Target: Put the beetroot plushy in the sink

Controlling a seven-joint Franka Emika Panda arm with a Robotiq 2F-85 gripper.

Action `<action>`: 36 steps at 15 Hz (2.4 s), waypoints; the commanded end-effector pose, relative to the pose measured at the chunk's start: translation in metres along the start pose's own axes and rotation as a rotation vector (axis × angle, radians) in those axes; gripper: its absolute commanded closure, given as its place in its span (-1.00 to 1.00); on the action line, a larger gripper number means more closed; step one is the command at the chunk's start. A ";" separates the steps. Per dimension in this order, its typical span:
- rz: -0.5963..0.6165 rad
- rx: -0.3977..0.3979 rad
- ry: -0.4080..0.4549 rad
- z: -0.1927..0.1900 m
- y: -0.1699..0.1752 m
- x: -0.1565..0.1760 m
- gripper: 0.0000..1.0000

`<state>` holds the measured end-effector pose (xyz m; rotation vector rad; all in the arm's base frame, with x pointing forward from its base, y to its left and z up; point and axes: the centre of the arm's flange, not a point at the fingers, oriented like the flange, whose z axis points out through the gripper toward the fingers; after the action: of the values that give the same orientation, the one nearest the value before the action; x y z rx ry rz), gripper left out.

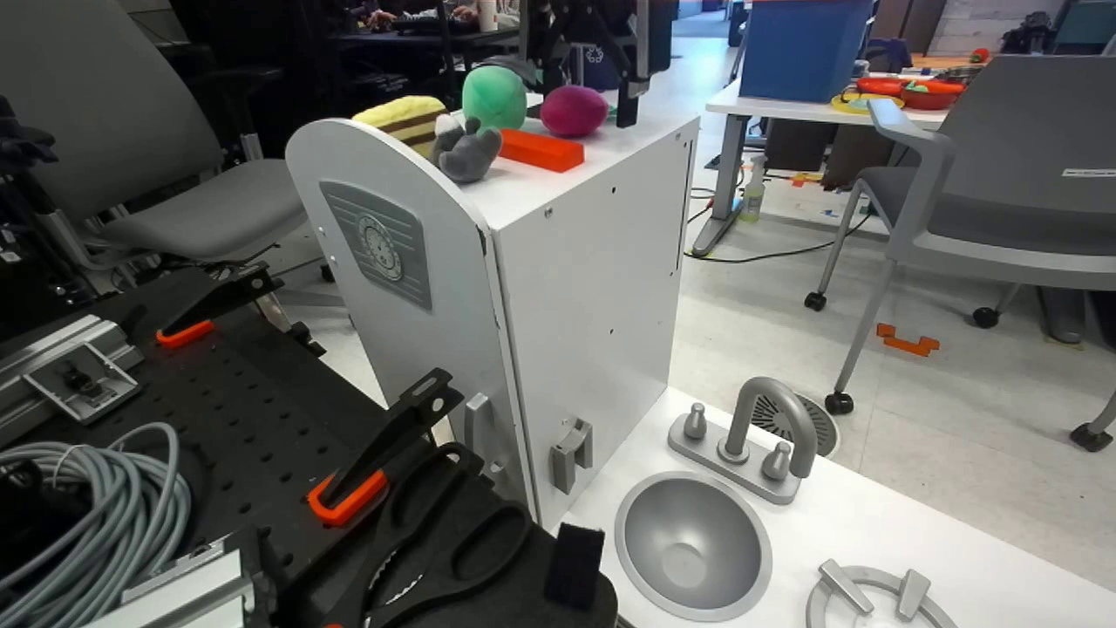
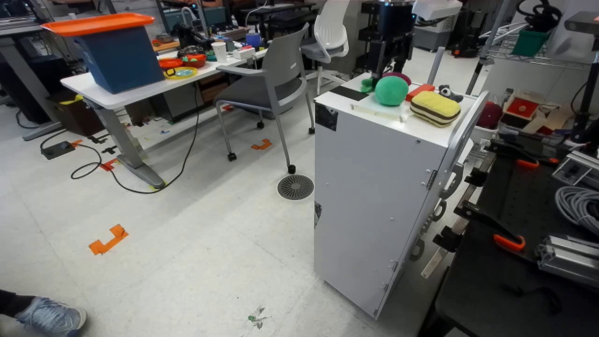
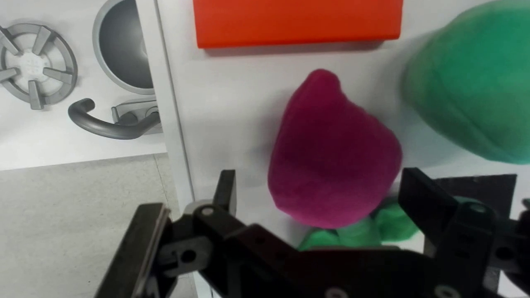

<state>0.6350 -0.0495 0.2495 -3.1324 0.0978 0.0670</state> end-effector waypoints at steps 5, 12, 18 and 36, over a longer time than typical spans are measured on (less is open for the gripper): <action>0.001 -0.007 -0.008 -0.006 -0.003 0.013 -1.00; -0.030 -0.003 -0.012 -0.009 -0.015 0.003 -1.00; -0.031 -0.003 -0.017 -0.009 -0.016 0.000 -1.00; -0.013 -0.067 -0.017 -0.010 -0.020 -0.008 -1.00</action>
<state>0.6315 -0.0387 0.2520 -3.1979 0.0270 0.0911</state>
